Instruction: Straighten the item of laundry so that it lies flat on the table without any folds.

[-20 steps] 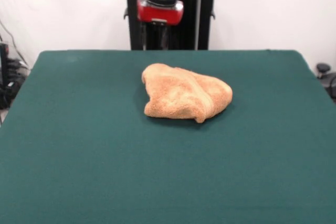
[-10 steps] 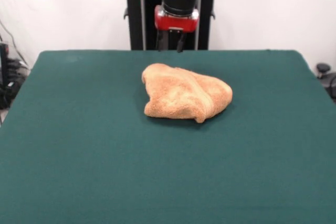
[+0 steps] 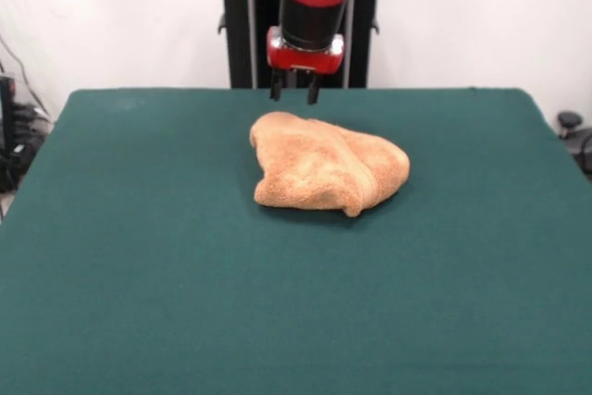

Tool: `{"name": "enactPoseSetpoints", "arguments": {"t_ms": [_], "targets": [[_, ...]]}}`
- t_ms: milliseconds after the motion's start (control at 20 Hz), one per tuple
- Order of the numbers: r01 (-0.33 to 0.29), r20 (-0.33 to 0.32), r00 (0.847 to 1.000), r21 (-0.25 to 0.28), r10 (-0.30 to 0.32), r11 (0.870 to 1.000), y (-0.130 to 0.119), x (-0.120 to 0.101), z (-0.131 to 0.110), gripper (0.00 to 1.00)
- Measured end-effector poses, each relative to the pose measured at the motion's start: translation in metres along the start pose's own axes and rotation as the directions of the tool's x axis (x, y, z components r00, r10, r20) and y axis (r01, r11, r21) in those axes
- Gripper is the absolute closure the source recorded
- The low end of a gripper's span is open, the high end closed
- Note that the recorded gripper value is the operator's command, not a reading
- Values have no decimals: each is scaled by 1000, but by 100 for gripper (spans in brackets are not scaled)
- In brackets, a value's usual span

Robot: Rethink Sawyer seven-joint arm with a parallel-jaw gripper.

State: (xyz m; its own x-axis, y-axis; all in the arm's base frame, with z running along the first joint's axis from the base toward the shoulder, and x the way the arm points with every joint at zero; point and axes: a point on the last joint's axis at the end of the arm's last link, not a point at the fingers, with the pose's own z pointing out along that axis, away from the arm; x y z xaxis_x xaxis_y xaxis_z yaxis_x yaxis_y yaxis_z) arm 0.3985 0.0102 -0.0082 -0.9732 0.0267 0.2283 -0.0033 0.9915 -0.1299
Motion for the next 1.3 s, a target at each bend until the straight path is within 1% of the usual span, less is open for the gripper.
{"name": "enactPoseSetpoints", "arguments": {"t_ms": [50,150,350,600,650,750,900,1050,1300], "targets": [[-3,-7,1000,0,3,1000,0,-1,0,0],[-8,-41,999,3,8,1000,1,-7,-3,0],[-13,-77,997,8,14,1000,2,-14,-9,0],[-17,-68,998,14,18,1000,3,-20,-12,0],[-31,-70,997,11,31,999,-1,-22,-10,0],[-40,-71,997,8,40,999,-5,-23,-9,0],[-66,-79,995,3,66,998,-18,-29,-5,0],[-91,-96,991,-3,91,996,-33,-39,-5,0],[-105,-97,990,-5,104,994,-43,-54,-9,0]]}}
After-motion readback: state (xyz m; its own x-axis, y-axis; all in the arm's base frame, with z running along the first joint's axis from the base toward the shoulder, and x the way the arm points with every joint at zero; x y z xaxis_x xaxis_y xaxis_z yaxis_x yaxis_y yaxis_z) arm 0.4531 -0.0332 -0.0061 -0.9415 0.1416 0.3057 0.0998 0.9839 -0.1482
